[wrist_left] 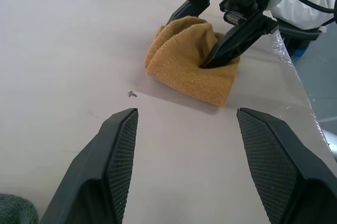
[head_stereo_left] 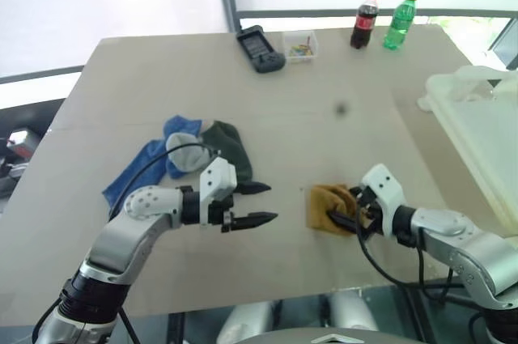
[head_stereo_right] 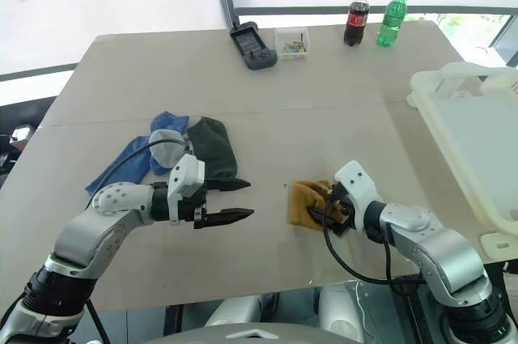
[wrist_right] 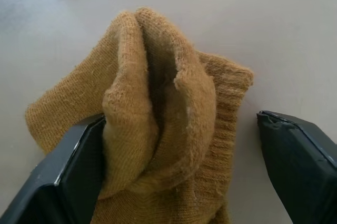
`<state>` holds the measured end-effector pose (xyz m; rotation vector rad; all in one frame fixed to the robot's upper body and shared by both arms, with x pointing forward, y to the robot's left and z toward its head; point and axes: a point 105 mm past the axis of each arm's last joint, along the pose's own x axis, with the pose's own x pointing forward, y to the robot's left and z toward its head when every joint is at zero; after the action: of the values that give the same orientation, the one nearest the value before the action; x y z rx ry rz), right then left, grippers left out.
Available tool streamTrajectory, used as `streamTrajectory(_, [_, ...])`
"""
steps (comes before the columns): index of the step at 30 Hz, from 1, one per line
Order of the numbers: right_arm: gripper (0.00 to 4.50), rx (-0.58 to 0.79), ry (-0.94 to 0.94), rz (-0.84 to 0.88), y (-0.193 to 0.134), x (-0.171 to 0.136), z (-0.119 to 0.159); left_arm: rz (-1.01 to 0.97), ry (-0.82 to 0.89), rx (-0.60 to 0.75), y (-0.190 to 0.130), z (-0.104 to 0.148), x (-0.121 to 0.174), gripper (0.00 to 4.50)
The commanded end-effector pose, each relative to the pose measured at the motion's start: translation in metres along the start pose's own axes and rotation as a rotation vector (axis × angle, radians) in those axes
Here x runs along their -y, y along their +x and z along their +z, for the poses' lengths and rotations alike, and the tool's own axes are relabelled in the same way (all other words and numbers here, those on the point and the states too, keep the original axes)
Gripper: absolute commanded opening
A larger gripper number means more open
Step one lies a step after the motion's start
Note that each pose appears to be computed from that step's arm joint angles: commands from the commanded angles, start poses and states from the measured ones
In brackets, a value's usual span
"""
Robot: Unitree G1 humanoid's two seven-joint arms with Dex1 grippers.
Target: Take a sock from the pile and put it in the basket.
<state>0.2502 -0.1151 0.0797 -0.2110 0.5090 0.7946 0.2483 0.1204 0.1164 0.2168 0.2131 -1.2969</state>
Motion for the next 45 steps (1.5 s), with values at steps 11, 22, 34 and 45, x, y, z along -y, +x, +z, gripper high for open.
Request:
streamTrajectory(11, [0.05, 0.257, 0.025, -0.086, -0.026, 0.035, 0.040, 0.116, 0.137, 0.166, 0.008, 0.042, -0.017, 3.16])
streamTrajectory(22, [0.05, 0.528, 0.212, -0.583, -0.125, 0.144, 0.089, -0.001, 0.164, 0.477, 0.031, 0.127, -0.014, 3.16])
streamTrajectory(34, [0.05, 0.486, 0.619, -1.004, -0.175, 0.231, 0.037, -0.030, 0.136, 0.525, 0.047, 0.132, -0.013, 3.16])
streamTrajectory(45, [3.41, 0.323, 0.701, -1.022, -0.158, 0.252, 0.007, 0.003, 0.110, 0.434, 0.040, 0.112, -0.016, 3.16])
